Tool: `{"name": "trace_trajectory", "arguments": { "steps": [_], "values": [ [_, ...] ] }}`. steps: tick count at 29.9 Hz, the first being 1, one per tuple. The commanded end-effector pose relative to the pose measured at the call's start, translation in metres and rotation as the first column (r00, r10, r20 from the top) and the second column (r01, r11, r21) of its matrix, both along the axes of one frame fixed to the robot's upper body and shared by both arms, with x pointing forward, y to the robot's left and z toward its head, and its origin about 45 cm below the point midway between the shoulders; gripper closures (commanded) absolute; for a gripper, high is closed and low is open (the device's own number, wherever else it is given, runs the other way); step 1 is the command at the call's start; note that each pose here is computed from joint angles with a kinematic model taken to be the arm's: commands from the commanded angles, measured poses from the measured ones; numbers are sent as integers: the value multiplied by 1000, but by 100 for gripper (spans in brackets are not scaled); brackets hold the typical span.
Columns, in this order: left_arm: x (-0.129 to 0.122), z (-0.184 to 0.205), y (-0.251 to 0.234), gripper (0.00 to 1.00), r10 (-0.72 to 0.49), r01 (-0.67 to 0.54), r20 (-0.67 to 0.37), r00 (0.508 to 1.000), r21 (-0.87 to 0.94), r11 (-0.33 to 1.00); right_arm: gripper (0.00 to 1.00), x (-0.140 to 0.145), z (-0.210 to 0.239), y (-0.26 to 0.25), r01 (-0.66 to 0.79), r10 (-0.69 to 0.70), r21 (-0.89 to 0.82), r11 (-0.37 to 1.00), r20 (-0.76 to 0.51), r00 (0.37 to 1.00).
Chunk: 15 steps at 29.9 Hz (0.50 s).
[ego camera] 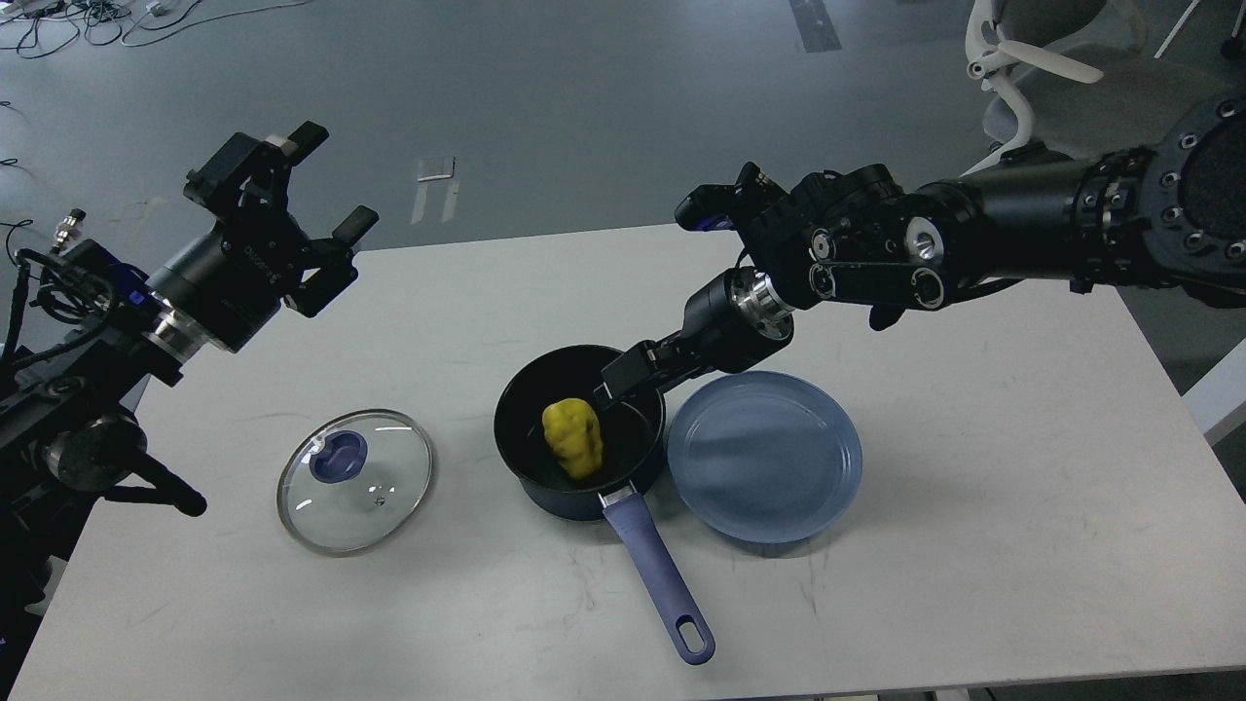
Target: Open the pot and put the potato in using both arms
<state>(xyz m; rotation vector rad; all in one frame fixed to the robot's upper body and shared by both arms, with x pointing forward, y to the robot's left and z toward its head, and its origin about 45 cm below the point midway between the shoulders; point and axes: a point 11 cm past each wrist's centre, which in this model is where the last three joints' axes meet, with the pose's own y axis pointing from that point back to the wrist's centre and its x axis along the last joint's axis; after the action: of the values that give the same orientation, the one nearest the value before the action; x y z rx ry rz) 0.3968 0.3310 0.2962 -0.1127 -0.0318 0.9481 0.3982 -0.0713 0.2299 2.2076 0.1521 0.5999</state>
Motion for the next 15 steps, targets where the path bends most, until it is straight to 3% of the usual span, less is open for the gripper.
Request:
{"name": "trace_trajectory", "arguments": {
  "steps": [1,10,15],
  "values": [
    [0,0,0,2,0,0,1,1000,0,1000,6,2,2,1,1,-1,3,1000,7,1000],
    [0,-1,-1,2,-2,2,-1,1000,-1,1000,5,10,29,27,22,-25,142,990,24,999],
    [0,-2,-4,2,-6,6,-3,1000,-7,1000,5,32,40,-16,208,-205,286,935,-41,978]
  ]
}}
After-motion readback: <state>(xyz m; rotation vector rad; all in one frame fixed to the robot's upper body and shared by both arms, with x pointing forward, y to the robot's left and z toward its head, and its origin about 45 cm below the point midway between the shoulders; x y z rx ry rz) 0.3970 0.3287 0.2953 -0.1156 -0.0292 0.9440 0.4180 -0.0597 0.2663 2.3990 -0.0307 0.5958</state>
